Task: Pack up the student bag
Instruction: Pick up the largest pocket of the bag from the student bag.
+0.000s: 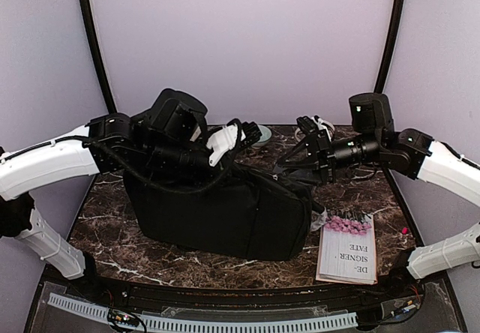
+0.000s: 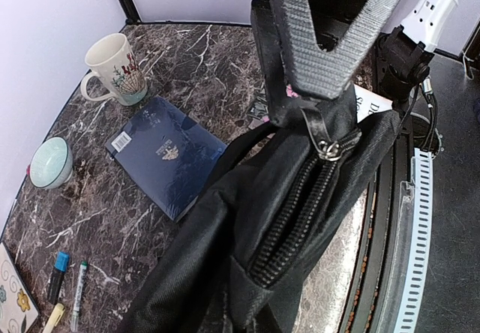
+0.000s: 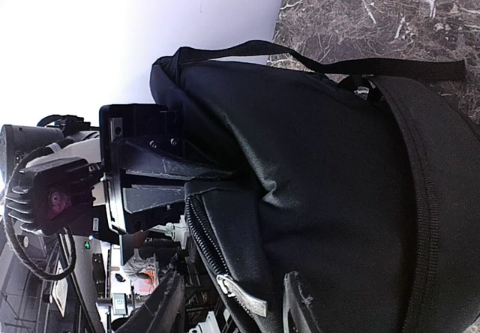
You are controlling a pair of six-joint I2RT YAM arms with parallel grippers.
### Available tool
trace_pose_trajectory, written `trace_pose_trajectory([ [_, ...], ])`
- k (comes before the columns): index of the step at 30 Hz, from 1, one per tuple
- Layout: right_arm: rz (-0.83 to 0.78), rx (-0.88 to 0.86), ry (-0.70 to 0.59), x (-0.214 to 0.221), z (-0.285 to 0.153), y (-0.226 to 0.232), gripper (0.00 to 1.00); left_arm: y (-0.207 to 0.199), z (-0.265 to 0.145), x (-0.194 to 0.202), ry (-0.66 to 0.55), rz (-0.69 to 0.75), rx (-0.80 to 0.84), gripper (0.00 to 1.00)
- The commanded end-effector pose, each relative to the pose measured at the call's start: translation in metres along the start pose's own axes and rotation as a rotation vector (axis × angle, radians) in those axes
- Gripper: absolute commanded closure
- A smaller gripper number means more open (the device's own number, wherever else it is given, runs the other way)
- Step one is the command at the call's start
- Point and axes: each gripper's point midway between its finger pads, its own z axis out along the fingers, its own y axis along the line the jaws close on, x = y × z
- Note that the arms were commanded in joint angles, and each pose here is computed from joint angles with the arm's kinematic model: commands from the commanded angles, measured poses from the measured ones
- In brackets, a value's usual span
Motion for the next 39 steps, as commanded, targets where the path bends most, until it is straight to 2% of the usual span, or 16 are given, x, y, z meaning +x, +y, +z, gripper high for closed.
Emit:
trace_pose_trajectory([
  [1,-0.034,-0.029,0.019,0.003,0.001,0.003,0.55,-0.014,0.012,0.016,0.070,-0.058,0.070,1.00],
  [5,-0.045,-0.039,0.008,0.000,0.002,0.005,0.57,-0.012,0.013,0.016,0.076,-0.066,0.064,1.00],
  [8,-0.066,-0.059,0.013,-0.001,0.002,0.012,0.67,-0.011,0.015,0.018,0.090,-0.073,0.062,1.00],
  [16,-0.133,-0.059,0.040,0.004,-0.002,0.021,0.77,-0.008,0.018,0.017,0.099,-0.088,0.068,1.00],
  [26,-0.189,-0.083,0.044,0.008,-0.006,0.030,0.83,-0.001,0.021,0.026,0.136,-0.119,0.064,1.00],
  [35,-0.237,-0.092,0.034,0.012,-0.008,0.039,1.00,0.003,0.021,0.023,0.138,-0.128,0.076,1.00],
  [39,-0.303,-0.091,0.008,0.009,-0.014,0.054,1.00,0.004,0.020,0.025,0.158,-0.121,0.086,1.00],
])
